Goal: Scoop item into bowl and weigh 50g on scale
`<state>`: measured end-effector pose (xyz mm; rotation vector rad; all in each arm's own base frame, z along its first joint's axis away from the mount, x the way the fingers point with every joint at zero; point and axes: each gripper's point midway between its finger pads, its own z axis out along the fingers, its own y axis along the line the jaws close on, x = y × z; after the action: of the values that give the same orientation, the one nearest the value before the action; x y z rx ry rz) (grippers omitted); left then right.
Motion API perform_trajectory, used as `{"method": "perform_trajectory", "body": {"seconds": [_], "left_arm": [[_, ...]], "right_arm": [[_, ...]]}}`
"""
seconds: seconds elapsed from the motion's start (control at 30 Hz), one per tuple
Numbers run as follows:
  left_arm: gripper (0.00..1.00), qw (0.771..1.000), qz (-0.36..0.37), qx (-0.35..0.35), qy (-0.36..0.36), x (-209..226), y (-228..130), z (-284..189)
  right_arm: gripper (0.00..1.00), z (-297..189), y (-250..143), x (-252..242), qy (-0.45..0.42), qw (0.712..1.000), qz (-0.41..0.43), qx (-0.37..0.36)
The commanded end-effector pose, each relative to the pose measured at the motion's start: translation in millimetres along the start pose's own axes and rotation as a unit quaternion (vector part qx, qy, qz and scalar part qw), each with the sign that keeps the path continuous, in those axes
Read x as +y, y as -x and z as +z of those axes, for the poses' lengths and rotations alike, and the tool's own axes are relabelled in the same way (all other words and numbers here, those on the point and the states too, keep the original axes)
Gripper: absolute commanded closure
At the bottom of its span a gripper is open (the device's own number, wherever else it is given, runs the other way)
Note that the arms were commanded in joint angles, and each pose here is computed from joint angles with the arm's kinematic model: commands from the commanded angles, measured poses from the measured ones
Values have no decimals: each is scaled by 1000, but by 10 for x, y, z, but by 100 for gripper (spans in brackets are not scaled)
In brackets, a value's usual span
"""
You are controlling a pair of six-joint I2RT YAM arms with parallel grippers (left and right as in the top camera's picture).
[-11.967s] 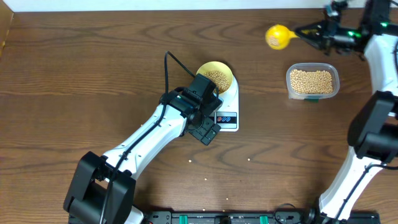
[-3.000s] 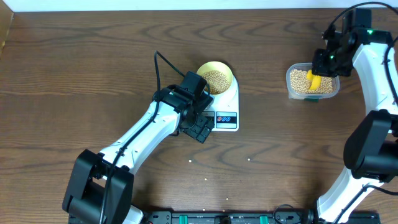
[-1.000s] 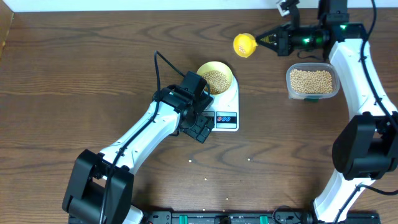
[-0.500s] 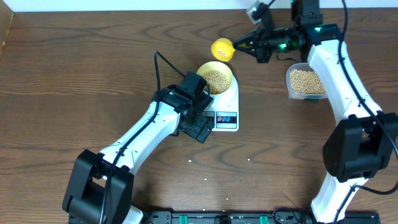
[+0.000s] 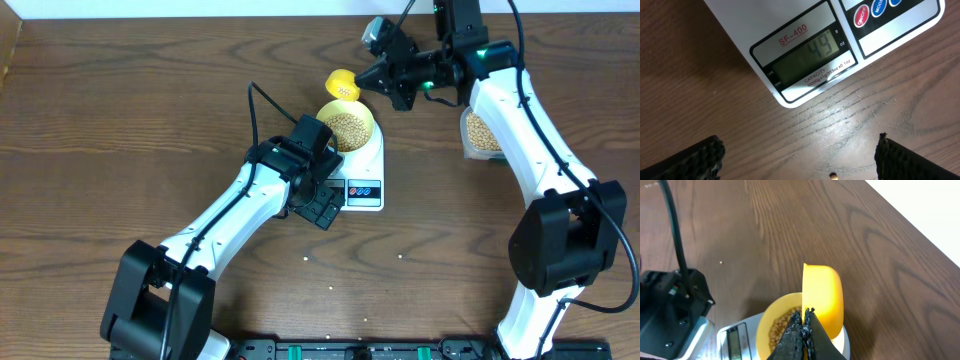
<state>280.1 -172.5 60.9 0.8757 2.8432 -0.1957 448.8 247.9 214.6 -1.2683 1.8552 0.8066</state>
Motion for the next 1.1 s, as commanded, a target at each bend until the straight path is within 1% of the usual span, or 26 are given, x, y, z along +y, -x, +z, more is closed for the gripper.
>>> {"method": "perform_trajectory", "body": {"seconds": [0.0,0.43,0.53,0.63,0.73,0.87,1.07], "left_arm": [[2,1000,-6,10,5,19,-61,38],[2,1000,-6,10,6,19,-62,38],[2,1000,-5,10,5,19,-61,38],[2,1000,-6,10,6,19,-62,38],[2,1000,-6,10,6,19,-62,38],[2,1000,-6,10,6,19,-62,38],[2,1000,-6,10,5,19,-61,38]], "right_arm": [[99,-24,32,-76,-21,999,-25,6],[99,-17,50,-61,-17,1000,-21,2],[99,-22,48,-71,-19,1000,-7,2],[99,-33,45,-84,-20,999,33,0],[99,-73,39,-117,-21,995,95,-5],[99,-180,80,-137,0,986,166,-31],[99,-398,174,-231,27,973,218,-77]]}}
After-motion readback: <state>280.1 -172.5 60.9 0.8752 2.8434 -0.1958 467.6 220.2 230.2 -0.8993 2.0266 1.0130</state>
